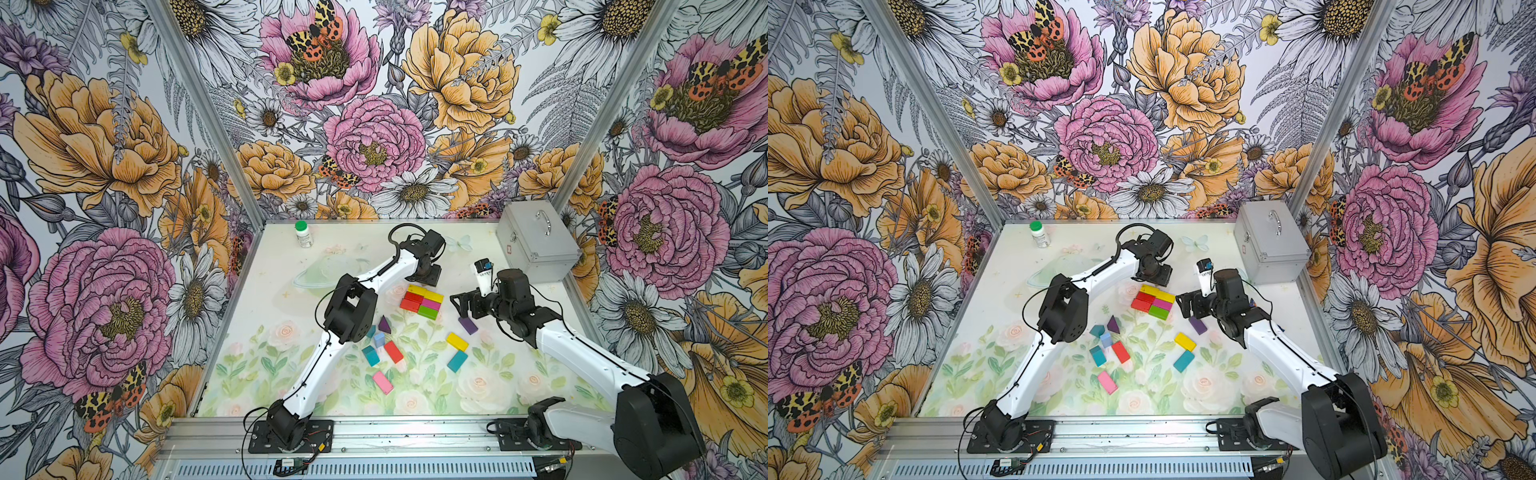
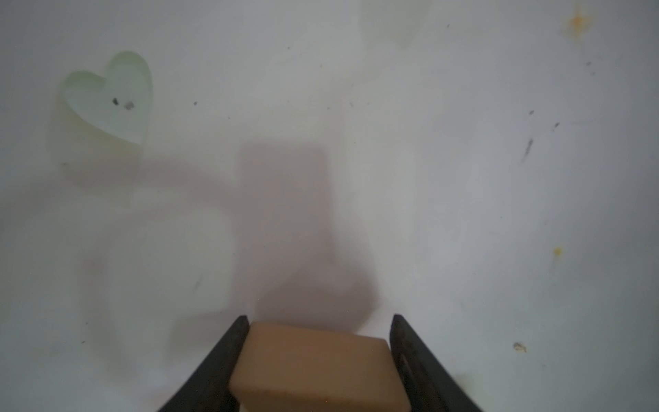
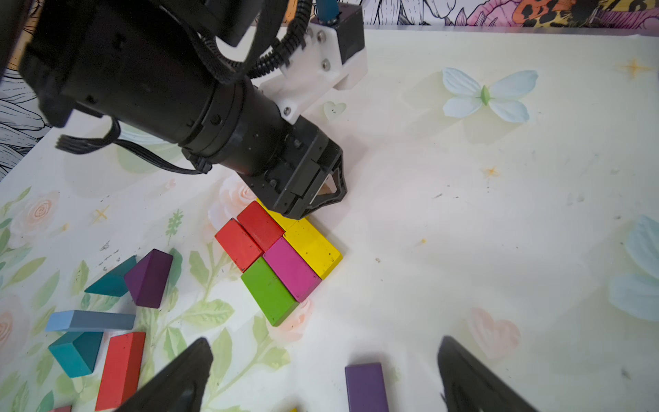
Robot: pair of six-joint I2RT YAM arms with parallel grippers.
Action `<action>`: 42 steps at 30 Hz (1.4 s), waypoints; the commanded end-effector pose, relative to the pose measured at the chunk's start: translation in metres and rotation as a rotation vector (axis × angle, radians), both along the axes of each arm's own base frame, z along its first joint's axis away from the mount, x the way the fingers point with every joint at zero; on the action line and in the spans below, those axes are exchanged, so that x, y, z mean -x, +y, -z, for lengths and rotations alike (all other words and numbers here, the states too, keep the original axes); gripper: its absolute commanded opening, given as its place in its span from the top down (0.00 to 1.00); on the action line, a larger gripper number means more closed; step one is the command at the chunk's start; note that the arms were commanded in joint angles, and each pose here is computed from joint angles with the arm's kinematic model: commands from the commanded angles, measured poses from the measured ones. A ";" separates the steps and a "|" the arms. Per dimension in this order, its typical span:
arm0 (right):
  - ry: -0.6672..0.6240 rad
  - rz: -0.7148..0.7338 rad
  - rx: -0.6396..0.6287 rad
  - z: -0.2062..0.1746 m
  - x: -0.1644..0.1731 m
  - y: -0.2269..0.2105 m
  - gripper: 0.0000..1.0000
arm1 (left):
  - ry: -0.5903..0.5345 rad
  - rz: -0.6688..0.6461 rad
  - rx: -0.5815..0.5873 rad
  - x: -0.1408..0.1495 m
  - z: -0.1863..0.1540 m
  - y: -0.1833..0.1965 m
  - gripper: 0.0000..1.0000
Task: Assemble a piece of candy with building blocks
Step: Assemble the building block at the center of the board.
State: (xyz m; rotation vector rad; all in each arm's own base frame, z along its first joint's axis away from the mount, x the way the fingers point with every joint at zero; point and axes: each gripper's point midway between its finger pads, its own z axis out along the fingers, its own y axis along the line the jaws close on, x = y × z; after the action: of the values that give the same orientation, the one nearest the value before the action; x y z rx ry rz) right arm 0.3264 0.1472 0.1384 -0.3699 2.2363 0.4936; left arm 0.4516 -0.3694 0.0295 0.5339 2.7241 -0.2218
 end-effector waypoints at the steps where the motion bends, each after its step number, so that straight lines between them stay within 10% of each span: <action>1: -0.014 0.013 -0.007 -0.005 0.000 -0.004 0.01 | 0.028 -0.006 0.024 0.001 0.010 -0.008 0.42; 31: -0.010 0.041 0.007 0.001 -0.002 -0.013 0.01 | 0.028 0.010 0.104 0.000 -0.014 -0.019 0.20; 42: 0.069 0.043 -0.029 0.007 0.019 0.001 0.00 | -0.048 -0.017 0.045 0.048 -0.086 0.070 0.01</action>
State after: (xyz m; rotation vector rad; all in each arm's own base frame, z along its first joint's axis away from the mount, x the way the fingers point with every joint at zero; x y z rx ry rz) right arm 0.3184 0.1385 0.1351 -0.3077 2.2689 0.4864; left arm 0.4033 -0.3290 0.0723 0.5486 2.7622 -0.2677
